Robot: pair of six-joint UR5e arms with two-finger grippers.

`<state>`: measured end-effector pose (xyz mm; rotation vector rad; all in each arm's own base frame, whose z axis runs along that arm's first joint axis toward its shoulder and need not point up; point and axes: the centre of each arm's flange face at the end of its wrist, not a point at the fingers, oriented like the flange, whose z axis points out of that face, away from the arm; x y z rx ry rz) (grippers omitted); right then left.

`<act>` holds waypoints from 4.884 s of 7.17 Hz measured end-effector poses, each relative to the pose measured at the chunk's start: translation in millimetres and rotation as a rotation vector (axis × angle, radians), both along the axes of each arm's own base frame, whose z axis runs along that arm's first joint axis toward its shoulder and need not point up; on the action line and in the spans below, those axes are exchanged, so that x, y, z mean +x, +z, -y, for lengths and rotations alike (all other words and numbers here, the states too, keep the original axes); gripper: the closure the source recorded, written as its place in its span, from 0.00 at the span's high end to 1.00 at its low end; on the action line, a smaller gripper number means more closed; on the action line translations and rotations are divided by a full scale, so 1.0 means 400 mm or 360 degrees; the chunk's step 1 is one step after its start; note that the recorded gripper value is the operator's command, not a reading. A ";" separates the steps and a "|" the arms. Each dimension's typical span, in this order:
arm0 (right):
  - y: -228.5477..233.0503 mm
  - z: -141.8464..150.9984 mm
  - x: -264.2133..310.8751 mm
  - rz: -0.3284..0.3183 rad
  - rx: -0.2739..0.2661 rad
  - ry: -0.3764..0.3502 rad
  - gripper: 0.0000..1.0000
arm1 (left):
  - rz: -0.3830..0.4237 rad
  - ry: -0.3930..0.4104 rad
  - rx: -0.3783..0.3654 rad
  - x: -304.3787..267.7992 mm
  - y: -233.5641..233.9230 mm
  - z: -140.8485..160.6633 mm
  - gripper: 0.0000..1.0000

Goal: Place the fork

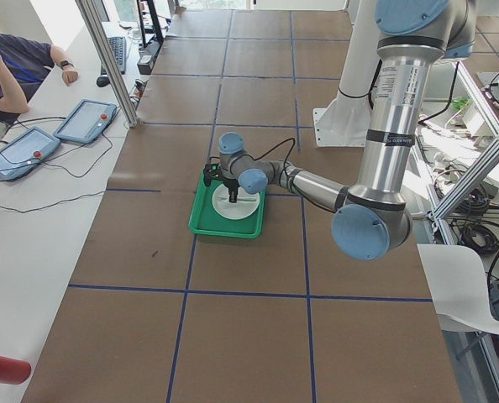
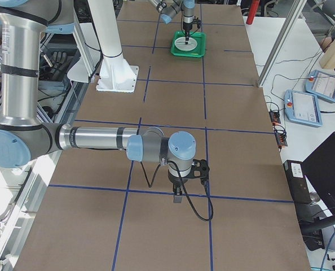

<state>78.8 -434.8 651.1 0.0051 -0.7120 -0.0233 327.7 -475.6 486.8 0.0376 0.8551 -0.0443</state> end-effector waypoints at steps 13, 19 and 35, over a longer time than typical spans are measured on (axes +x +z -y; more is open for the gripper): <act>0.000 0.000 0.000 0.0000 0.0001 -0.0001 1.00 | 0.0105 0.0111 0.0230 -0.201 0.164 0.036 1.00; 0.000 0.000 0.000 0.0000 0.0001 -0.0001 1.00 | 0.0174 0.0225 0.0593 -0.584 0.080 0.147 1.00; 0.000 0.000 0.000 0.0000 0.0000 -0.0001 1.00 | 0.0078 0.0205 0.0122 -0.999 0.397 0.037 1.00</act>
